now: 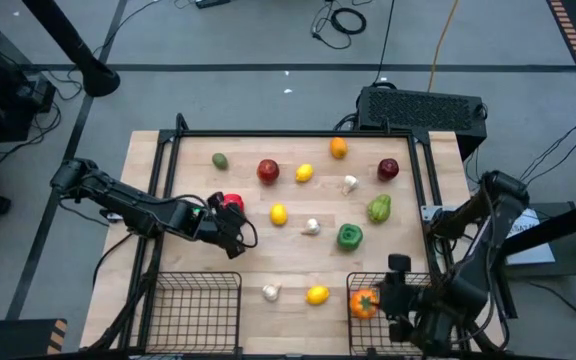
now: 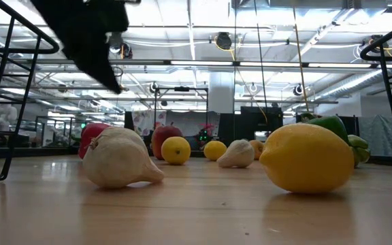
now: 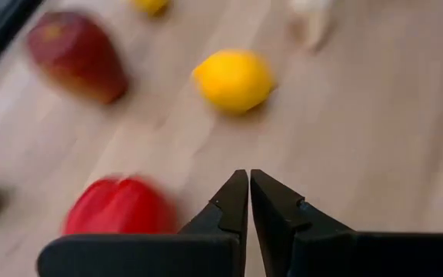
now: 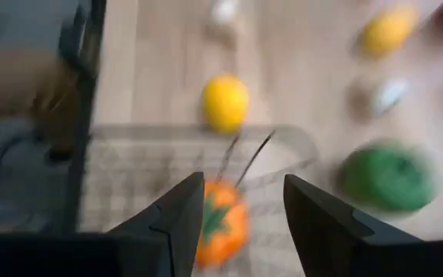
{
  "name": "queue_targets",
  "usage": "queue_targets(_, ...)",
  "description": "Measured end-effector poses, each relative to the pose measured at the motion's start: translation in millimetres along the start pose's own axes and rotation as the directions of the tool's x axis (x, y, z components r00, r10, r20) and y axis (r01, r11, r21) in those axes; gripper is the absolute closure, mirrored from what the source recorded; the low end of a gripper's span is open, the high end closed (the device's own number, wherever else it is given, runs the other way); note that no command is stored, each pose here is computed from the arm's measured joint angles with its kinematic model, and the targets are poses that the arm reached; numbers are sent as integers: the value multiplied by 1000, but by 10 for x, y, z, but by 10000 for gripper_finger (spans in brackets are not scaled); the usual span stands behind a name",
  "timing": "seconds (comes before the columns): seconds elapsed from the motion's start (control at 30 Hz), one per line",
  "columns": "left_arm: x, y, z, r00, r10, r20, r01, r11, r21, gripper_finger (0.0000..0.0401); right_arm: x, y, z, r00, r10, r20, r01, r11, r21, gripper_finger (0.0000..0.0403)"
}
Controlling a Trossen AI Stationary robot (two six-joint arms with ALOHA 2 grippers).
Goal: Sort produce into baskets
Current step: Put the center white garlic into the left black basket
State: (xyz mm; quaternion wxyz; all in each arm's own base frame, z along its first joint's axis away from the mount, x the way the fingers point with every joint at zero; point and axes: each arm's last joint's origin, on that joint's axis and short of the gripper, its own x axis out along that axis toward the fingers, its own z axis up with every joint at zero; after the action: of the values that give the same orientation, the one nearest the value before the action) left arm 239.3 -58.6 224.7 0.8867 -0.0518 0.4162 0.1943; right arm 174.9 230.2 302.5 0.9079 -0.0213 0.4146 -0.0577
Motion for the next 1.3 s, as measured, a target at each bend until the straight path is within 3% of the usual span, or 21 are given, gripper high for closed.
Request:
queue_targets(0.07, -5, -59, 88, 994, -75, 73, 76, 997, -2, 374, -62, -75, 62, 988, -79, 135, 86, 995, -49, 234)
queue_targets(0.23, -69, -213, 299, 931, -246, 271, 246, 969, 35, 374, -146, -208, 207, 887, -257, 384, 322, 940, -113, 234)
queue_targets(0.4, -141, -343, 341, 881, -317, 350, 328, 944, 31, 374, -79, -316, 319, 868, -312, 385, 390, 910, -143, 234)
queue_targets(0.53, -281, -484, 326, 860, -370, 352, 386, 922, 26, 374, 20, -394, 384, 908, -289, 304, 350, 921, -170, 235)
queue_targets(0.67, -414, -573, 333, 859, -332, 390, 336, 940, 60, 374, 90, -464, 436, 921, -289, 260, 338, 926, -170, 235)
queue_targets(0.8, -402, -470, 323, 926, -149, 347, 139, 989, 52, 374, 125, -510, 469, 918, -306, 251, 355, 918, -179, 235)
queue_targets(0.9, -299, -279, 368, 964, -66, 258, 69, 998, -3, 374, 150, -546, 492, 915, -320, 246, 367, 912, -181, 235)
queue_targets(1.13, -44, 156, 572, 982, -97, 159, 110, 991, -75, 364, 187, -603, 527, 908, -345, 238, 395, 894, -210, 235)
queue_targets(1.3, 93, 190, 714, 962, -157, 224, 174, 983, -57, 307, 212, -644, 549, 903, -363, 232, 419, 863, -281, 235)
